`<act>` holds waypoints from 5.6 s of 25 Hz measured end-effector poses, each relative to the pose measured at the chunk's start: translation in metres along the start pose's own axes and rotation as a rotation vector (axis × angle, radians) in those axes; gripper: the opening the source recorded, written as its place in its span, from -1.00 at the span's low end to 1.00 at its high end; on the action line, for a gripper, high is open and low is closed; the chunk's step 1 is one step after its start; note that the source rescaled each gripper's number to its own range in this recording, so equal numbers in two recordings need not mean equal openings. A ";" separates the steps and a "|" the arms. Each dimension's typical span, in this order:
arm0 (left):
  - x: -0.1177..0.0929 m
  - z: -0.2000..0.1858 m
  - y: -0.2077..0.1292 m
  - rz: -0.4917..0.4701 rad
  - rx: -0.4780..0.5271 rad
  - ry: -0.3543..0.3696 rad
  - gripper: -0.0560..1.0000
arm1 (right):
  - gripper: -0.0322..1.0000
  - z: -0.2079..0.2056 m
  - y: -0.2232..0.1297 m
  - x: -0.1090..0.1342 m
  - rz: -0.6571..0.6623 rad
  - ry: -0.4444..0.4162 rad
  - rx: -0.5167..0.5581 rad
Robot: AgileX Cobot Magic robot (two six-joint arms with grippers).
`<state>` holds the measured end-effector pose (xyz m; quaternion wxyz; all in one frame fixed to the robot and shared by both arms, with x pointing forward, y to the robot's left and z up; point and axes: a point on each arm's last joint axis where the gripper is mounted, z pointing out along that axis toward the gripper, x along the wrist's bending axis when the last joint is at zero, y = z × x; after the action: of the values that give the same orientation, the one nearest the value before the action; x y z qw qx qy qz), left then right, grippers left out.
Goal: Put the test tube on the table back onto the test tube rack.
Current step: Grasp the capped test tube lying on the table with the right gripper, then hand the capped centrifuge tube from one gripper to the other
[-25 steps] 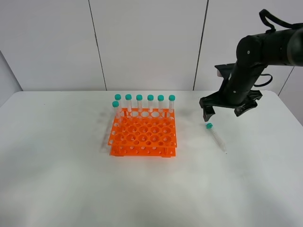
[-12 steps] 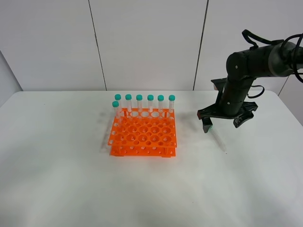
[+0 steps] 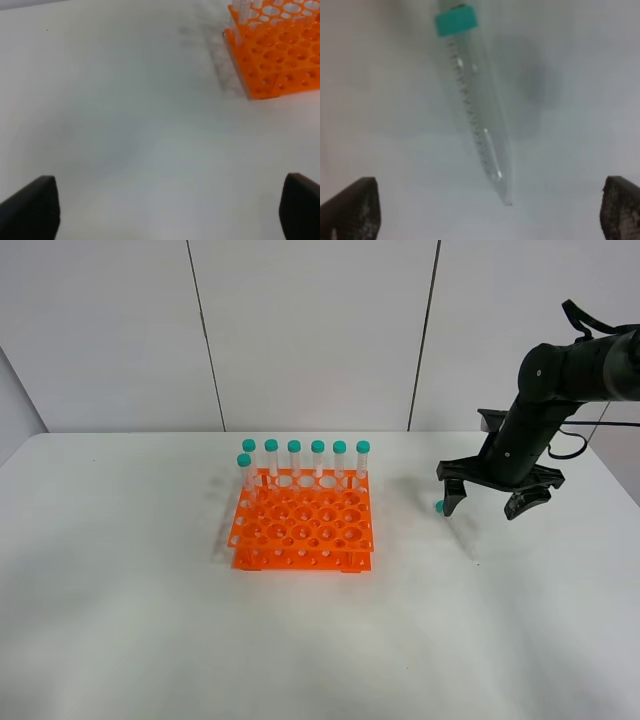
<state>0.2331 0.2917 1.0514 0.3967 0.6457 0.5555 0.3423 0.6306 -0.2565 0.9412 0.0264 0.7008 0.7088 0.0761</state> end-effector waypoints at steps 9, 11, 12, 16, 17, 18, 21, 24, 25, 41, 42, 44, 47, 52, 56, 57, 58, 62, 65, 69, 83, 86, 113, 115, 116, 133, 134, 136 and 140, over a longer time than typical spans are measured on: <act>0.000 0.000 0.000 0.000 0.000 0.000 0.90 | 0.86 0.022 -0.002 0.005 -0.060 -0.022 0.055; 0.000 0.000 0.000 0.000 0.000 0.000 0.90 | 0.86 0.031 -0.003 0.005 -0.066 -0.028 0.076; 0.000 0.000 0.000 0.000 0.000 0.000 0.90 | 0.86 0.033 -0.003 0.005 -0.068 -0.029 0.074; 0.000 0.000 0.000 0.000 0.000 0.000 0.90 | 0.81 0.035 -0.001 0.005 -0.077 -0.038 0.053; 0.000 0.000 0.000 0.000 0.000 0.000 0.90 | 0.79 0.035 0.000 0.004 -0.082 -0.043 0.052; 0.000 0.000 0.000 0.000 0.000 0.000 0.90 | 0.79 0.035 0.000 0.004 -0.086 -0.047 0.049; 0.000 0.000 0.000 0.000 0.000 0.000 0.90 | 0.79 0.035 0.003 0.004 -0.093 -0.047 0.016; 0.000 0.000 0.000 0.000 0.000 0.000 0.90 | 0.79 0.036 0.004 0.004 -0.094 -0.047 0.006; 0.000 0.000 0.000 0.000 0.000 0.000 0.90 | 0.79 0.037 0.003 0.004 -0.092 -0.046 0.012; 0.000 0.000 0.000 0.000 0.000 0.000 0.90 | 0.71 0.058 -0.002 0.003 -0.097 -0.046 0.091; 0.000 0.000 0.000 0.000 0.000 0.000 0.90 | 0.70 0.058 -0.002 0.003 -0.097 -0.046 0.092; 0.000 0.000 0.000 0.000 0.000 0.000 0.90 | 0.68 0.058 -0.002 0.003 -0.097 -0.046 0.093; 0.000 0.000 0.000 0.000 0.000 0.000 0.90 | 0.67 0.058 -0.002 0.003 -0.096 -0.045 0.095; 0.000 0.000 0.000 0.000 0.000 0.000 0.90 | 0.66 0.058 -0.003 0.003 -0.095 -0.044 0.098; 0.000 0.000 0.000 0.000 0.000 0.000 0.90 | 0.66 0.058 -0.003 0.003 -0.102 -0.044 0.099; 0.000 0.000 0.000 0.000 0.000 0.000 0.90 | 0.65 0.058 -0.003 0.003 -0.102 -0.044 0.099; 0.000 0.000 0.000 0.000 0.000 0.000 0.90 | 0.61 0.058 -0.003 0.003 -0.102 -0.044 0.100; 0.000 0.000 0.000 0.000 0.000 0.000 0.90 | 0.10 0.058 -0.003 0.003 -0.102 -0.044 0.103; 0.000 0.000 0.000 0.000 0.000 0.000 0.90 | -0.28 0.058 -0.004 0.003 -0.095 -0.045 0.113; 0.000 0.000 0.000 0.000 0.000 0.000 0.90 | -0.73 0.058 -0.005 0.003 -0.094 -0.046 0.120; 0.000 0.000 0.000 0.000 0.000 0.000 0.90 | -0.92 0.058 -0.005 0.003 -0.103 -0.045 0.121; 0.000 0.000 0.000 0.000 0.000 0.000 0.90 | -0.92 0.054 -0.002 0.003 -0.118 -0.044 0.124; 0.000 0.000 0.000 0.000 0.000 0.000 0.89 | -0.92 -0.137 0.037 0.044 -0.266 0.084 -0.313; 0.000 0.000 0.000 0.000 0.000 0.000 0.89 | -0.92 -0.141 0.034 0.064 -0.310 0.106 -0.349; 0.000 0.000 0.000 0.000 0.000 0.000 0.89 | -0.92 -0.142 0.032 0.078 -0.341 0.117 -0.367; 0.000 0.000 0.000 0.000 0.000 0.000 0.89 | -0.92 -0.170 -0.042 0.282 -0.851 0.512 -0.792; 0.000 0.000 0.000 0.000 0.000 0.000 0.89 | -0.92 -0.168 -0.044 0.284 -0.865 0.510 -0.800; 0.000 0.000 0.000 0.000 0.000 0.000 0.89 | -0.92 -0.160 -0.046 0.284 -0.862 0.509 -0.800; 0.000 0.000 0.000 0.000 0.000 0.000 0.89 | -0.92 -0.142 -0.049 0.276 -0.835 0.470 -0.833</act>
<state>0.2331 0.2917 1.0514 0.3967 0.6457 0.5555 0.3423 0.5568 0.0084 1.0935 0.1680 0.2608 0.8203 0.4805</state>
